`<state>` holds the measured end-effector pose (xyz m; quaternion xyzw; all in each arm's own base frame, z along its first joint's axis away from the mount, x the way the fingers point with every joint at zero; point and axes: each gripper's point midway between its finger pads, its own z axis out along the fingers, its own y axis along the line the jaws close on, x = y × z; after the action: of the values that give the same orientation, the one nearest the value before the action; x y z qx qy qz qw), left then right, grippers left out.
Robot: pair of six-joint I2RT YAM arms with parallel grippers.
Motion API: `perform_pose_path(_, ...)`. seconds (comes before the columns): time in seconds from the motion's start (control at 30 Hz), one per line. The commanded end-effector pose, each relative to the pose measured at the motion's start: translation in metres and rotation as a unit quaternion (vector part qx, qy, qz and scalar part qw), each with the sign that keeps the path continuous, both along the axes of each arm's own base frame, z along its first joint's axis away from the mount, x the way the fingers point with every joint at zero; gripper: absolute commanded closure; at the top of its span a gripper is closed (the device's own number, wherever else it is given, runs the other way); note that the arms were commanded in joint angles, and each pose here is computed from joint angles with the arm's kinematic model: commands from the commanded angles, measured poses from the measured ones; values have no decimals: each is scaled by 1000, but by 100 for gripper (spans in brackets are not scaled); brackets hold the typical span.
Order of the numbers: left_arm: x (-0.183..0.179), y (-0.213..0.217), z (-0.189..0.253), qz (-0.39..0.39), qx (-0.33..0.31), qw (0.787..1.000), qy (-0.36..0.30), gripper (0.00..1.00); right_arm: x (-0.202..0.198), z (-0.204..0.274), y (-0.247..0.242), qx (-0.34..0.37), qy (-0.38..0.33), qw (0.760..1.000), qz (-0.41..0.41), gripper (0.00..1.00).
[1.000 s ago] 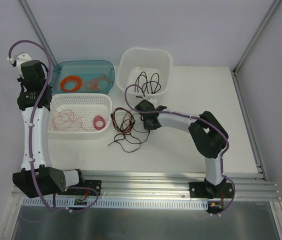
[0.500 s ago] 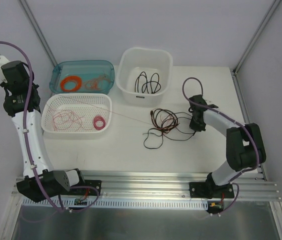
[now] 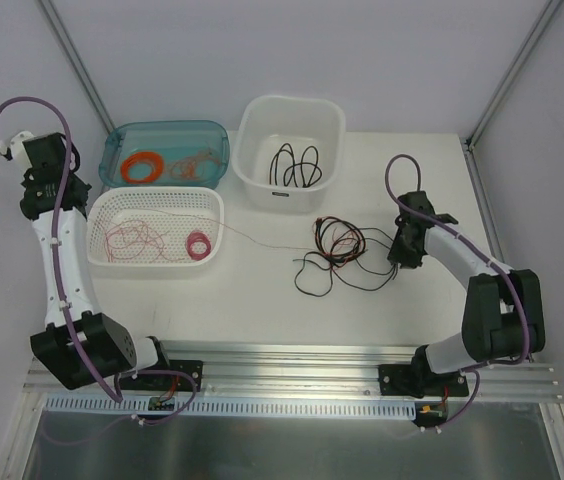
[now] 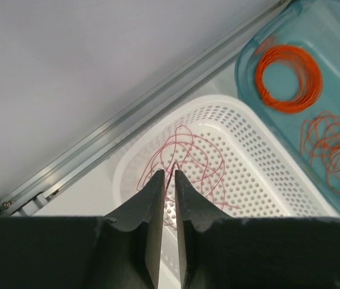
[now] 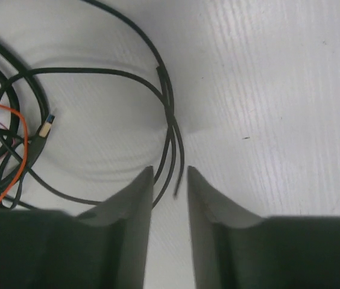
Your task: Untangle the cables
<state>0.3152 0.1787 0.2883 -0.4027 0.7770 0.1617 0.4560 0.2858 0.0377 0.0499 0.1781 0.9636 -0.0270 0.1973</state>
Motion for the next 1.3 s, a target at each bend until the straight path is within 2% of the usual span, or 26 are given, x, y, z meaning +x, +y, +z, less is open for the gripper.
perform_pose_path(0.0,5,-6,-25,-13,-35,999,14,82,-5,17,17,29,-17,999,39,64)
perform_pose_path(0.03,5,-11,-34,-25,-47,998,20,70,-5,20,18,29,-20,998,44,60)
perform_pose_path(0.1,5,-16,-42,-34,-58,997,25,59,-6,29,25,30,-30,997,64,50)
perform_pose_path(0.13,3,-19,-50,-39,-65,997,33,47,-6,36,28,32,-40,996,72,45)
perform_pose_path(0.2,3,-30,-52,-63,-78,995,29,34,-9,46,36,33,-50,993,97,33)
perform_pose_path(0.27,4,-43,-58,-93,-86,991,33,20,-9,59,42,34,-67,990,119,27)
perform_pose_path(0.4,5,-93,-50,-189,-72,979,31,3,-17,79,62,45,-96,979,174,17)
perform_pose_path(0.5,2,-152,-49,-261,-77,962,21,1,-23,91,74,63,-122,971,195,14)
perform_pose_path(0.57,-2,-176,-55,-271,-103,957,15,1,-27,92,83,76,-130,965,212,13)
perform_pose_path(0.6,-6,-209,-55,-313,-113,943,13,1,-29,98,90,82,-146,959,228,13)
perform_pose_path(0.67,-12,-239,-64,-329,-141,933,17,1,-31,99,94,80,-154,953,249,12)
perform_pose_path(0.7,-17,-266,-70,-362,-145,920,31,1,-35,100,98,79,-159,948,263,11)
perform_pose_path(0.8,-18,-306,-85,-401,-130,905,61,1,-41,100,110,91,-164,936,297,9)
perform_pose_path(0.83,-21,-336,-82,-443,-115,887,60,1,-46,98,113,101,-162,933,304,9)
perform_pose_path(0.93,-20,-375,-100,-490,-76,863,99,1,-51,100,121,115,-173,919,336,8)
perform_pose_path(1.07,-10,-406,-135,-476,-79,865,139,8,-59,103,127,119,-174,905,370,9)
perform_pose_path(1.27,3,-455,-156,-397,-152,896,131,20,-63,103,119,104,-172,909,366,10)
